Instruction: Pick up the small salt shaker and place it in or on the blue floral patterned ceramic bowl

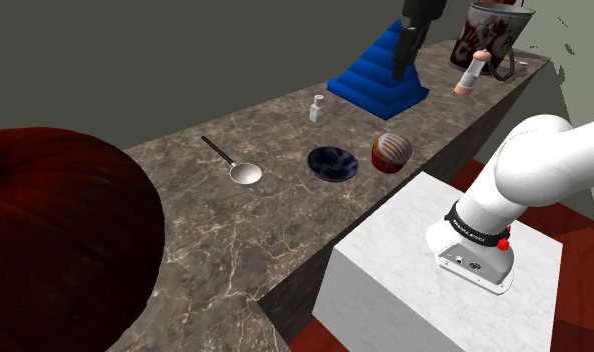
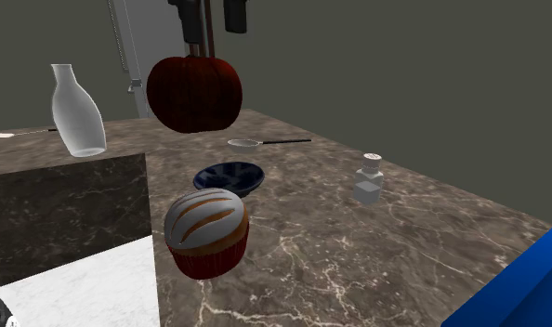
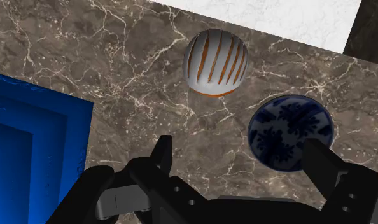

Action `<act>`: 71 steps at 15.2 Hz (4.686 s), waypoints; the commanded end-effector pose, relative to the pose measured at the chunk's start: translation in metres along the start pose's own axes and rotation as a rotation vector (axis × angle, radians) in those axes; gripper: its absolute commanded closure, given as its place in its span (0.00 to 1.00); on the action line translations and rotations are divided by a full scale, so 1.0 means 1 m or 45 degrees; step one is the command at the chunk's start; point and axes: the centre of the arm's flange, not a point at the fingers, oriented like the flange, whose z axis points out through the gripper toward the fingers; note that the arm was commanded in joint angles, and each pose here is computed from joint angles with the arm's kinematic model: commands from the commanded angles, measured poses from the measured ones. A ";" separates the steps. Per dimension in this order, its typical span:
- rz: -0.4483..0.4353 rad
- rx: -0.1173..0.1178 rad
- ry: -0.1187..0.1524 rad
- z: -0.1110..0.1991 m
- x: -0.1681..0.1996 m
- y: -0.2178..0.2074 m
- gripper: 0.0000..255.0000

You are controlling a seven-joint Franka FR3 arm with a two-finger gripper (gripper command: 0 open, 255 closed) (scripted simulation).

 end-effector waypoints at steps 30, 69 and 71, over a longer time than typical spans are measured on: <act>0.018 0.064 0.036 0.178 0.245 0.101 0.00; 0.018 0.064 0.036 0.092 0.242 0.105 1.00; 0.018 0.064 0.036 0.081 0.242 0.106 1.00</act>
